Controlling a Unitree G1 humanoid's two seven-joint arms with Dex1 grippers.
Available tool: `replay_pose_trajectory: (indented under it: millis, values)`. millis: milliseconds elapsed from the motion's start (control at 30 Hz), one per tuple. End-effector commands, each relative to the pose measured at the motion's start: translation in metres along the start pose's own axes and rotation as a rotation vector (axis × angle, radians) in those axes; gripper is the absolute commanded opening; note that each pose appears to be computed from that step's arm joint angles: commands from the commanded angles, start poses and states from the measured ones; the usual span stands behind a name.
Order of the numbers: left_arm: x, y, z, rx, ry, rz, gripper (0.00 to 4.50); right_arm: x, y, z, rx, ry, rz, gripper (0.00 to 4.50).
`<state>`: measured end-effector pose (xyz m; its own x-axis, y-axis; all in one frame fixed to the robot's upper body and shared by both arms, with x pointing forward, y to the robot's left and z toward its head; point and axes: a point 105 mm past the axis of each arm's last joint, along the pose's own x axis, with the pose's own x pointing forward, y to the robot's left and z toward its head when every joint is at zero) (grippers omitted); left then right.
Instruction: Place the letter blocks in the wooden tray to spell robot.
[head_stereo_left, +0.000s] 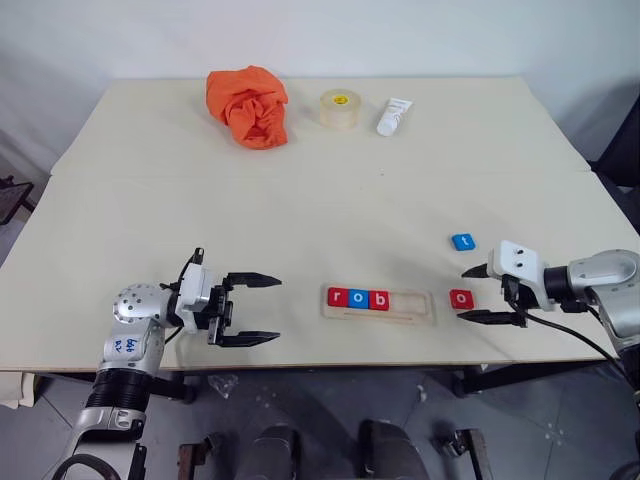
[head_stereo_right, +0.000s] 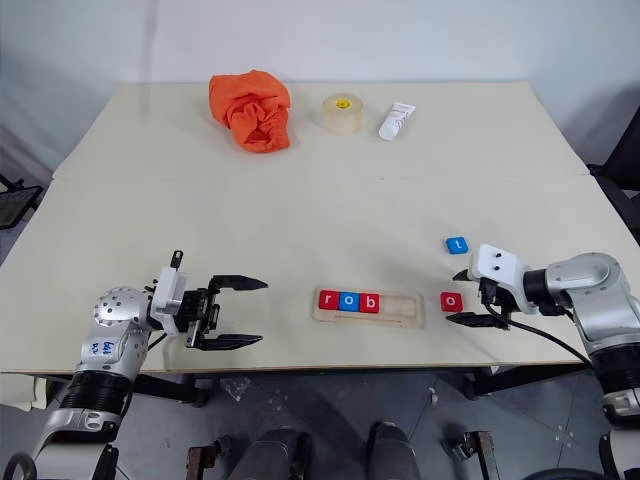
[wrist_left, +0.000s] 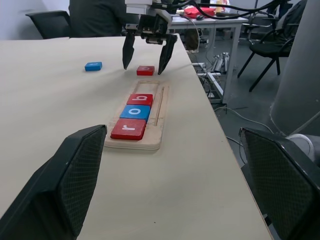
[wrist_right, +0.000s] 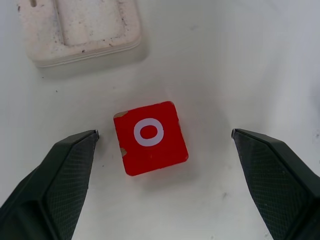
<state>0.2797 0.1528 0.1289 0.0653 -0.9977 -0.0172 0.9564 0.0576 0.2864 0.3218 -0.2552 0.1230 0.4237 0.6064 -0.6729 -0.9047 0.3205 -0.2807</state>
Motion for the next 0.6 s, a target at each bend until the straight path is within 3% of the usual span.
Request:
replay_pose_trajectory:
  millis: [33,200,367,600]
  values:
    - [-0.005,-0.001,0.009,0.033,-0.011,0.023,4.5,0.003,0.0,-0.002,-0.006,0.015,0.014,3.27]
    - [-0.005,-0.003,0.009,0.032,-0.011,0.03,4.5,0.002,-0.005,0.002,-0.017,0.012,-0.009,1.53]
    - [-0.004,-0.002,0.009,0.033,-0.014,0.028,4.5,-0.007,-0.013,0.027,-0.029,-0.012,-0.059,1.45]
    - [0.004,0.006,0.008,0.045,-0.033,0.026,4.5,0.008,0.005,0.071,-0.077,-0.029,0.018,1.45]
